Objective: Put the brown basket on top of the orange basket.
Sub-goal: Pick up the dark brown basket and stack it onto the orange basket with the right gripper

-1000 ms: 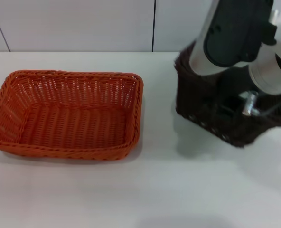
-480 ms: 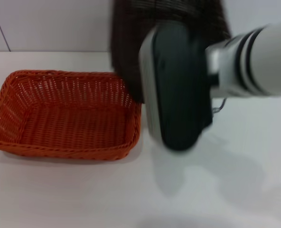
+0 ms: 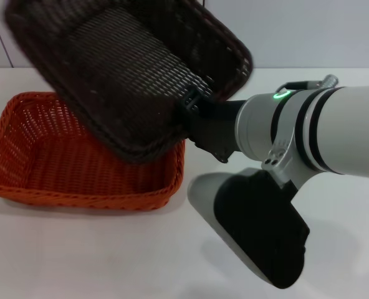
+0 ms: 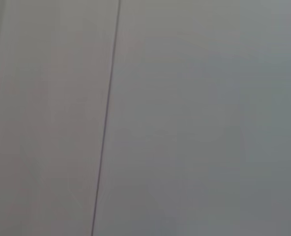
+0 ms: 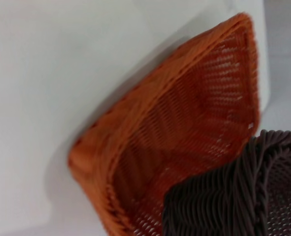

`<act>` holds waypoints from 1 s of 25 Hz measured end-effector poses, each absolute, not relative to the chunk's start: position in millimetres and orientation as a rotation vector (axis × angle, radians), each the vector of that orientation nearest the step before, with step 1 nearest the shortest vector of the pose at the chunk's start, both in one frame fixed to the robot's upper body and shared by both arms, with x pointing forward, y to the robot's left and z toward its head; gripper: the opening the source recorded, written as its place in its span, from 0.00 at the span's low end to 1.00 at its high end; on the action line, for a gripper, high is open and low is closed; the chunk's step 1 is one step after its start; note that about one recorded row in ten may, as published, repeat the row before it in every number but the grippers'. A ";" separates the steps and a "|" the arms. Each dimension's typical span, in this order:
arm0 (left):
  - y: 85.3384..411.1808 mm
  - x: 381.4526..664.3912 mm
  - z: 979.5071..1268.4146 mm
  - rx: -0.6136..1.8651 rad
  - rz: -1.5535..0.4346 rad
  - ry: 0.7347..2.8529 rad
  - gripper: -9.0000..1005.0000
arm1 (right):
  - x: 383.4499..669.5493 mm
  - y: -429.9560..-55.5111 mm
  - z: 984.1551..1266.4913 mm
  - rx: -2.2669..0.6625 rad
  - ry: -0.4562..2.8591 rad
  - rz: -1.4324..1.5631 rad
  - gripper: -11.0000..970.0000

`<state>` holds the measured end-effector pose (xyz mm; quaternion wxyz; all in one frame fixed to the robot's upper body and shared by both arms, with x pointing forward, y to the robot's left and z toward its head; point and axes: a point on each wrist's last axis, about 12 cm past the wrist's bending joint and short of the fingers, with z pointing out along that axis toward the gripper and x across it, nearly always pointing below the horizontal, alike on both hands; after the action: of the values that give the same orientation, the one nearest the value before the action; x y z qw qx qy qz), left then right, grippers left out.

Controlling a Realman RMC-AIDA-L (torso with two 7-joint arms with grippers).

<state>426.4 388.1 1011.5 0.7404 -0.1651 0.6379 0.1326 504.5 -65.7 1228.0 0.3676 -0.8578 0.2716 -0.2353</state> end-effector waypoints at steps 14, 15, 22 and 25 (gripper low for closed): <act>386.2 434.9 1012.4 -0.369 0.283 1.402 0.76 | 510.4 -64.0 1188.5 -2.314 0.312 -0.656 0.18; 386.4 434.9 1012.4 -0.370 0.284 1.401 0.76 | 511.2 -64.6 1184.1 -2.324 0.285 -0.653 0.18; 386.8 435.8 1013.0 -0.365 0.284 1.401 0.76 | 520.1 -64.7 1184.3 -2.256 0.317 -0.669 0.18; 386.3 436.7 1013.3 -0.361 0.281 1.400 0.76 | 522.1 -65.9 1181.6 -2.235 0.352 -0.660 0.18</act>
<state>436.7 386.3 1013.3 0.7407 -0.1646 0.6385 0.1283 522.1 -65.9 1181.6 0.3823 -0.8763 0.1379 -0.2586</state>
